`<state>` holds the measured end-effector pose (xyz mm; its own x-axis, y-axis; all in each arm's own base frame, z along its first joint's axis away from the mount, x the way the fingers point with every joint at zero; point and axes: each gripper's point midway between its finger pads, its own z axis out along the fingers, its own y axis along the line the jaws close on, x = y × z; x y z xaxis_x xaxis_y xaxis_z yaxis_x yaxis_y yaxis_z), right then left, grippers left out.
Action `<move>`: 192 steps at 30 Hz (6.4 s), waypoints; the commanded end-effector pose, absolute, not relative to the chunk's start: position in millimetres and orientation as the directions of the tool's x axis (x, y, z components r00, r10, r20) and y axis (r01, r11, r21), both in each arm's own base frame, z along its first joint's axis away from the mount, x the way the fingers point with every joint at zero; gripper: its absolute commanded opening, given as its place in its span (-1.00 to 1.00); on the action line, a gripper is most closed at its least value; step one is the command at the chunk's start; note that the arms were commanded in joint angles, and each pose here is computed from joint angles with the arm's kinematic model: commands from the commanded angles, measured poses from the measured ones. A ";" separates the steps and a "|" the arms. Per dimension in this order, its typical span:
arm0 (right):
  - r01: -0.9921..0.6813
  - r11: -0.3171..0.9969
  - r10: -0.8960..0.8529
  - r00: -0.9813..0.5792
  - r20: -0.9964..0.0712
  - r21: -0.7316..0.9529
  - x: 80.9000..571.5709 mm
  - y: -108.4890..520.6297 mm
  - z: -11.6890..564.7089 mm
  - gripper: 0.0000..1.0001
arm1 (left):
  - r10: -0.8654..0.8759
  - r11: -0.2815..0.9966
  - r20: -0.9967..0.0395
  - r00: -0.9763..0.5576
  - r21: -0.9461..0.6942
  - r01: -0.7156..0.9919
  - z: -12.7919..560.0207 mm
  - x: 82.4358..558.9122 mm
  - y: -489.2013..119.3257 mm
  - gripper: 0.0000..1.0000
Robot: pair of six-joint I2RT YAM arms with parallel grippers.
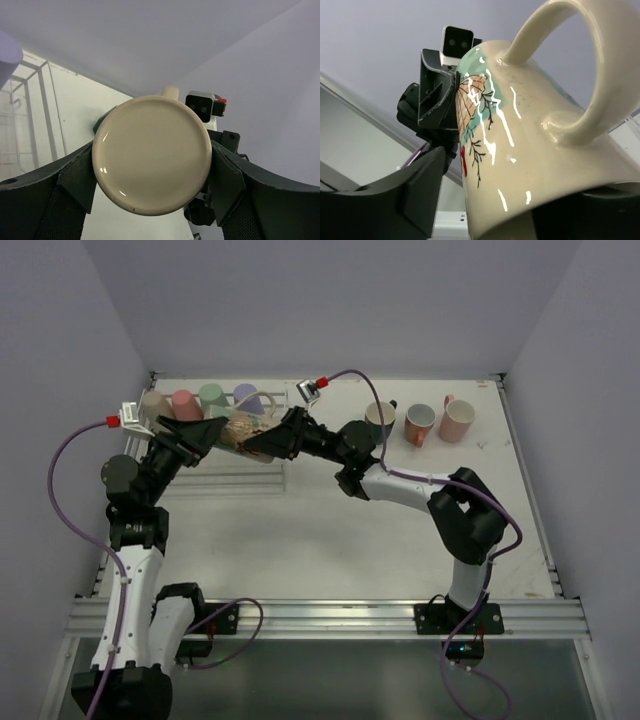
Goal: Unload the cups from the dish rack
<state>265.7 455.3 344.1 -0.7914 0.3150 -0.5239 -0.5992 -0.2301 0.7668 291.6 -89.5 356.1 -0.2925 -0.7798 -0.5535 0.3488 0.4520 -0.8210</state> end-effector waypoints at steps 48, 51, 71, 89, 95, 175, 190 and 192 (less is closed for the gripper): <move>-0.698 0.662 -0.560 -0.217 -0.799 -0.274 465.4 334.8 289.6 -1.00 | -0.196 0.879 -0.948 -0.251 -0.284 0.383 284.0 250.9 -116.9 1.00; -0.684 0.652 -0.602 -0.204 -0.772 -0.327 481.2 330.6 276.0 -1.00 | -0.204 0.885 -0.952 -0.228 -0.279 0.372 284.7 250.9 -113.5 1.00; -0.689 0.662 -0.622 -0.285 -0.730 -0.295 535.4 324.6 172.2 -1.00 | -0.160 0.881 -0.962 -0.219 -0.239 0.407 270.5 258.3 -119.0 1.00; -0.675 0.693 -0.581 -0.316 -0.750 -0.253 533.3 320.7 162.5 -0.32 | -0.158 0.892 -0.957 -0.242 -0.243 0.380 263.5 264.4 -115.9 1.00; -0.643 0.723 -0.527 -0.275 -0.804 -0.254 535.9 319.1 198.3 0.15 | -0.159 0.898 -0.954 -0.253 -0.246 0.366 259.8 267.7 -113.4 1.00; -0.638 0.336 0.508 -0.497 -0.704 0.693 284.9 316.3 357.5 0.98 | -0.329 0.935 -0.937 -0.119 -0.341 0.101 342.2 449.5 -115.7 -0.37; -0.637 0.164 0.527 -0.589 -0.613 0.753 274.2 334.9 351.5 0.97 | -0.658 0.492 -0.702 -0.270 -0.674 0.551 380.7 298.8 -175.1 -0.40; -0.631 0.172 0.534 -0.586 -0.610 0.757 275.7 334.2 350.3 0.96 | -0.672 0.446 -0.674 -0.306 -0.698 0.560 380.4 293.2 -179.2 -0.40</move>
<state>282.1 333.2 330.7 -0.6045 0.5059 -0.6154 -0.5907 0.2337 0.7723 318.7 -163.1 337.0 -0.2879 -0.6098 -0.7384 0.4173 0.6142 -0.6699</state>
